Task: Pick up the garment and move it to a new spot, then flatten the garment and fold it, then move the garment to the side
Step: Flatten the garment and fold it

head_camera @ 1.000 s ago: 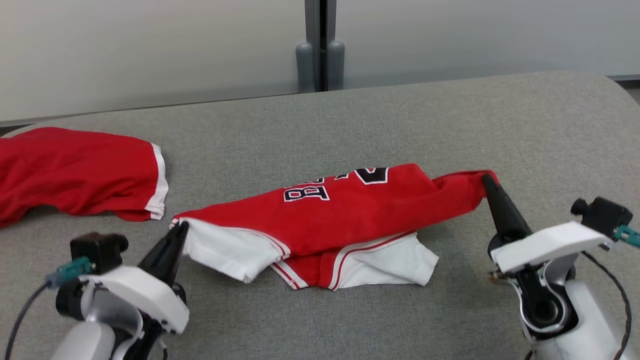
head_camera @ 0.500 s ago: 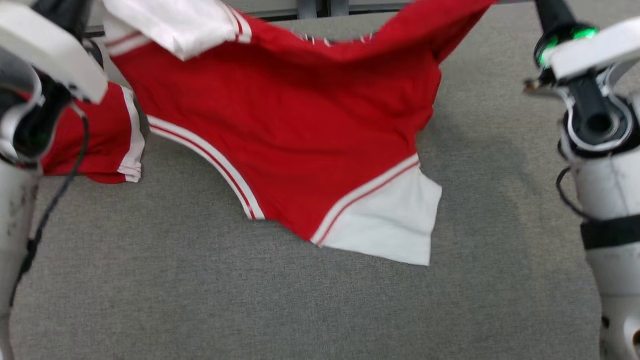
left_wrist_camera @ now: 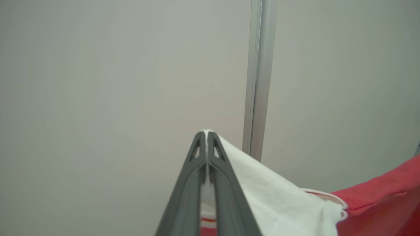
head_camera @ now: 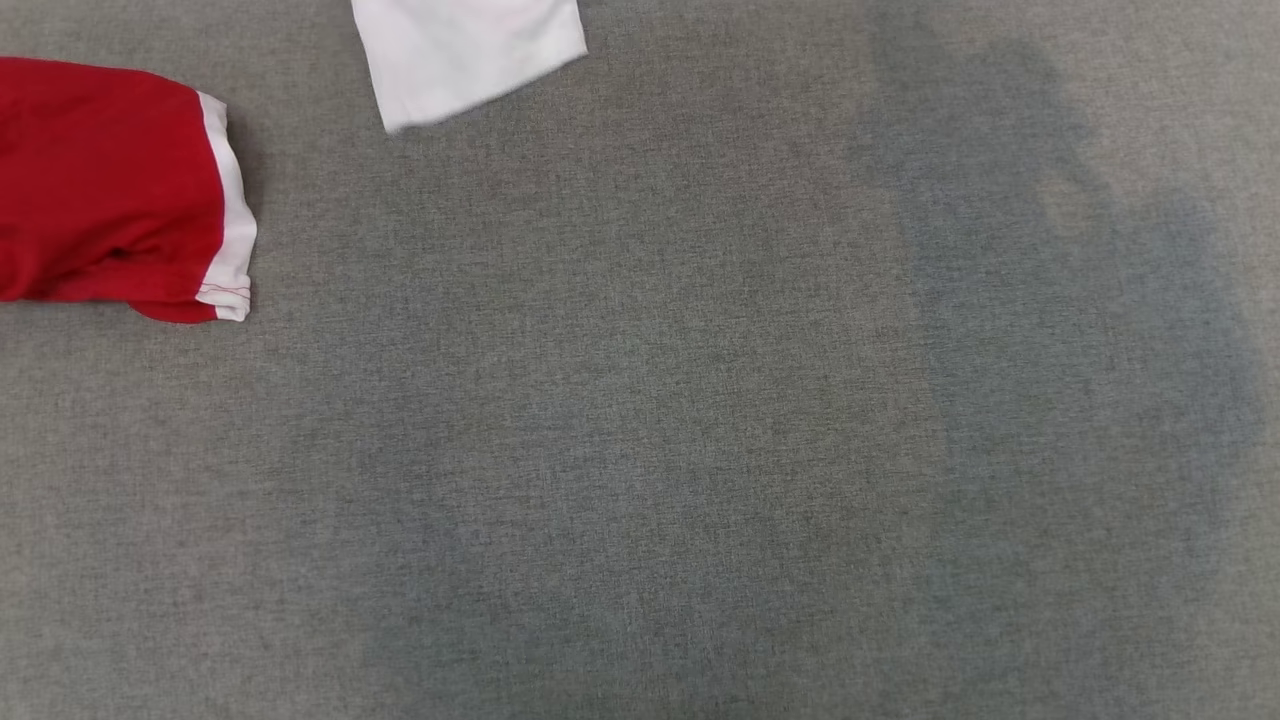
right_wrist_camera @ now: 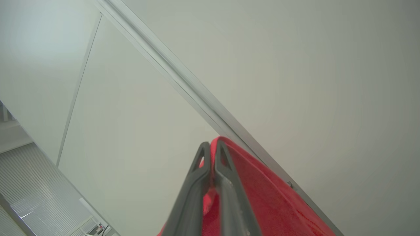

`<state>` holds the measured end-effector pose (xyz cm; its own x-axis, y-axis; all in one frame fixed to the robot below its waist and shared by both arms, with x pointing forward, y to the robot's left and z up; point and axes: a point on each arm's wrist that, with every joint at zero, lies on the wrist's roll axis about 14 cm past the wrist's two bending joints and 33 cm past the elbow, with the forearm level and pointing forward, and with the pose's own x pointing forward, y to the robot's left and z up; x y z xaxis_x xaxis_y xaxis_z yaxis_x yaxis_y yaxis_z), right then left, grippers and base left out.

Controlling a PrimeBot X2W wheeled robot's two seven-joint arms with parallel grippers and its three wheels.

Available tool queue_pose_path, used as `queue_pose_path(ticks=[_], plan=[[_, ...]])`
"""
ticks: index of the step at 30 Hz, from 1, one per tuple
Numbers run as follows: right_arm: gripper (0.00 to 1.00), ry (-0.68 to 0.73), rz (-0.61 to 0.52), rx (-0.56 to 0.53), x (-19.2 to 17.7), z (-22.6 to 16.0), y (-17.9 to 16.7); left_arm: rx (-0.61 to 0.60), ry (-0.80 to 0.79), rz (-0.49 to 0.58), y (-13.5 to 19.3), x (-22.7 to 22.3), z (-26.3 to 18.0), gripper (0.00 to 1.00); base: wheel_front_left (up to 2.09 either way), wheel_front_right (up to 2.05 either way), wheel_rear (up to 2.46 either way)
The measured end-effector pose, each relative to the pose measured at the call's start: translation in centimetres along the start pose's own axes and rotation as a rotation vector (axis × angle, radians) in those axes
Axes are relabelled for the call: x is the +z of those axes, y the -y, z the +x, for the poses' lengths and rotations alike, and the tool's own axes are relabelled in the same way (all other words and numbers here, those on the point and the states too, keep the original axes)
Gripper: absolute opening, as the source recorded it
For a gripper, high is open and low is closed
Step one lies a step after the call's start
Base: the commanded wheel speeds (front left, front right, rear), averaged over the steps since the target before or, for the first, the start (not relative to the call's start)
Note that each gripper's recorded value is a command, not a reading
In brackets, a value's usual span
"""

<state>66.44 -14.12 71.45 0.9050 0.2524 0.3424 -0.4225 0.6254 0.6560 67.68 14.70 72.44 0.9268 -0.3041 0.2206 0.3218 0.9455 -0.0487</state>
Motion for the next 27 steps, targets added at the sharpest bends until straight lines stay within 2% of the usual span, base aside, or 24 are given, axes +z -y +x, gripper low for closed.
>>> queue_pose_path(ticks=[3, 8, 11, 14, 21, 27], plan=[[0.00, 0.029, -0.021, 0.003, 1.8, 0.6, -0.5, -0.027, 0.044, 0.012, 1.2, 2.3, 0.9, 0.00, 0.00, 0.00, 0.00], [0.00, 0.000, -0.056, -0.020, 1.5, 0.6, 0.0, -0.051, 0.015, 0.055, 2.0, 2.4, 1.1, 0.00, 0.00, 0.00, 0.00], [0.00, -0.042, -0.064, -0.054, 0.2, -0.1, 1.5, -0.058, -0.046, 0.071, 2.1, 0.9, 0.8, 0.00, 0.00, 0.00, 0.00], [0.00, -0.130, -0.063, -0.106, -2.7, -2.0, 3.6, -0.062, -0.152, 0.070, 2.1, -2.6, -0.5, 0.00, 0.00, 0.00, 0.00], [0.00, -0.356, -0.062, -0.203, -8.6, -9.4, 6.2, -0.062, -0.458, 0.026, 1.8, -11.4, -7.7, 0.00, 0.00, 0.00, 0.00], [0.00, -0.608, -0.053, -0.268, -12.5, -17.5, 6.6, -0.044, -0.746, -0.094, 2.0, -17.0, -16.8, 0.00, 0.00, 0.00, 0.00]])
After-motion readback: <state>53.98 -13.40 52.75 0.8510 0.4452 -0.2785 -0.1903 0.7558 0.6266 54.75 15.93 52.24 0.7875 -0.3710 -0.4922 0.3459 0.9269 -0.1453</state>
